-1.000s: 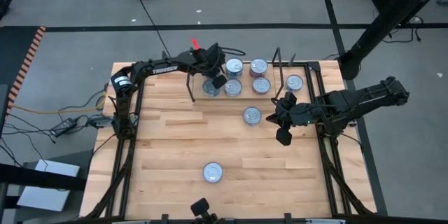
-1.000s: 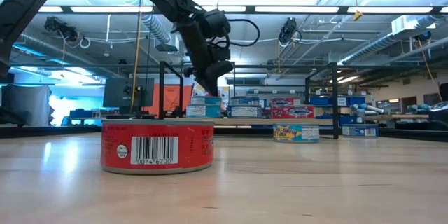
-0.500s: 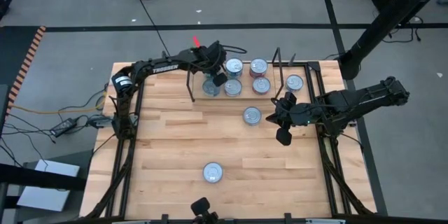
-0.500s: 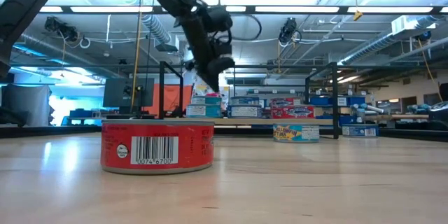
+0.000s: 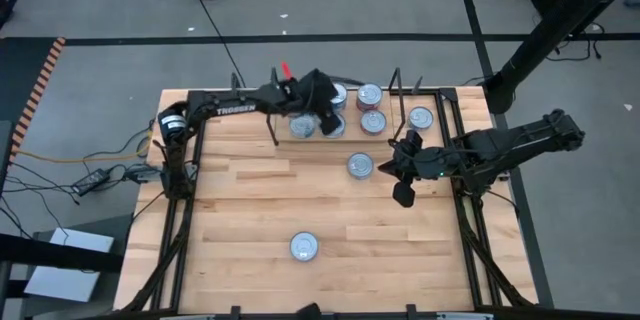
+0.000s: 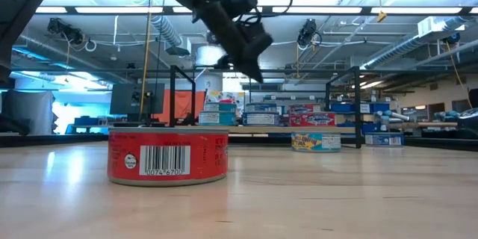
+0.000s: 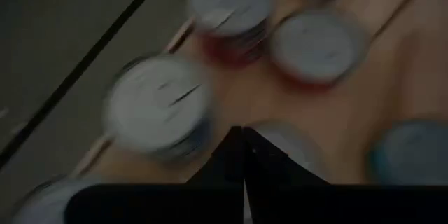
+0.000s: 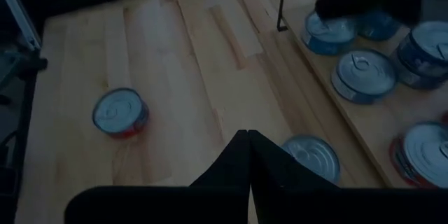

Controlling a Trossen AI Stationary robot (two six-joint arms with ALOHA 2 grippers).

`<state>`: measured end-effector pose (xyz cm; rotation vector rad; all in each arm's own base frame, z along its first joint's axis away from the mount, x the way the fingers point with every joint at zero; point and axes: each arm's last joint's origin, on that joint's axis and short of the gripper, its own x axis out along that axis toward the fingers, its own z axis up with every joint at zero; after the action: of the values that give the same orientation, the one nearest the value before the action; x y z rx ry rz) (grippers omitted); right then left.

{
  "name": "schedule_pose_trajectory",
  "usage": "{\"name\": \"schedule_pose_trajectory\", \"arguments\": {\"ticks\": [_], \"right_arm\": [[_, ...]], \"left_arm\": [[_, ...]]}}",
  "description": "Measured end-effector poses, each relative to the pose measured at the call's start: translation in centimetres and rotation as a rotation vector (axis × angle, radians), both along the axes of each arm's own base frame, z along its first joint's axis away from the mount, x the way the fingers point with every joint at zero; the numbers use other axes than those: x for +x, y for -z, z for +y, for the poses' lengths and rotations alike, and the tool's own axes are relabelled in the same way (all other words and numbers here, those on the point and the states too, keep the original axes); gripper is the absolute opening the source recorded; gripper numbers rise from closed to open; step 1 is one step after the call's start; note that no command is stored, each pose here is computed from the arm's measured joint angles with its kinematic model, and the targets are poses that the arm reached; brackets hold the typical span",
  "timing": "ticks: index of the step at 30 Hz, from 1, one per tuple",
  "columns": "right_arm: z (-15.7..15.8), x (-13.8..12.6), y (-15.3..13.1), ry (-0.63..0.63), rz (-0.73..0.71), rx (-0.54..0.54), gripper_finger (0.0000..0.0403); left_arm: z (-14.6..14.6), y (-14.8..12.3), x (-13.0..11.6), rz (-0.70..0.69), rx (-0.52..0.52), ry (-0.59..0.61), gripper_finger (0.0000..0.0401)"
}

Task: Stack canned seafood by type on shelf
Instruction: Stack the red tuna can on top of the red tuna can on the shelf

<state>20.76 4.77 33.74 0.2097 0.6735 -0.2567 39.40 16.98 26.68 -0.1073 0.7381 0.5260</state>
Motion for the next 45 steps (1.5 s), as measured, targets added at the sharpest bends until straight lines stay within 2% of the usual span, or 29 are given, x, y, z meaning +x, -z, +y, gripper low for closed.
{"name": "schedule_pose_trajectory", "arguments": {"ticks": [7,15,18,23,26,29,31,34,36,39,41,45], "right_arm": [[0.6,1.8,0.7,-0.031,-0.006,-0.030,0.0012],[1.6,5.1,3.6,-0.070,0.080,-0.082,0.0012],[1.9,5.7,3.9,-0.086,0.077,-0.073,0.0012],[2.0,5.7,3.2,-0.080,0.013,-0.005,0.0010],[2.1,5.4,2.7,-0.032,-0.034,0.082,0.0010],[2.4,5.8,2.2,0.056,-0.121,0.159,0.0010],[2.6,6.1,2.0,0.082,-0.165,0.145,0.0010],[2.6,6.6,2.0,0.084,-0.195,0.064,0.0010],[2.3,7.2,2.1,0.082,-0.209,0.027,0.0010],[1.7,7.7,2.4,0.022,-0.188,-0.009,0.0009],[1.3,8.0,2.4,-0.091,-0.168,0.012,0.0009],[0.7,7.9,2.6,-0.243,-0.120,0.119,0.0009]], "left_arm": [[-4.8,0.6,1.3,-0.264,0.051,0.087,0.0001],[-9.4,2.3,1.1,-0.428,0.093,0.184,0.0001],[-10.7,3.4,0.2,-0.392,0.083,0.217,0.0001],[-12.1,2.2,-2.8,-0.414,0.098,0.300,0.0001],[-12.7,1.6,-5.1,-0.438,0.039,0.348,0.0001],[-13.0,1.1,-7.3,-0.445,0.017,0.348,0.0001],[-13.1,0.9,-8.3,-0.458,0.026,0.349,0.0001],[-13.2,1.4,-9.3,-0.410,0.014,0.372,0.0001],[-13.4,2.0,-10.4,-0.326,-0.015,0.389,0.0001],[-14.2,2.1,-11.0,-0.259,-0.045,0.415,0.0001],[-15.0,2.3,-11.5,-0.216,-0.062,0.442,0.0001],[-16.6,1.5,-11.7,-0.251,-0.073,0.490,0.0001]]}}
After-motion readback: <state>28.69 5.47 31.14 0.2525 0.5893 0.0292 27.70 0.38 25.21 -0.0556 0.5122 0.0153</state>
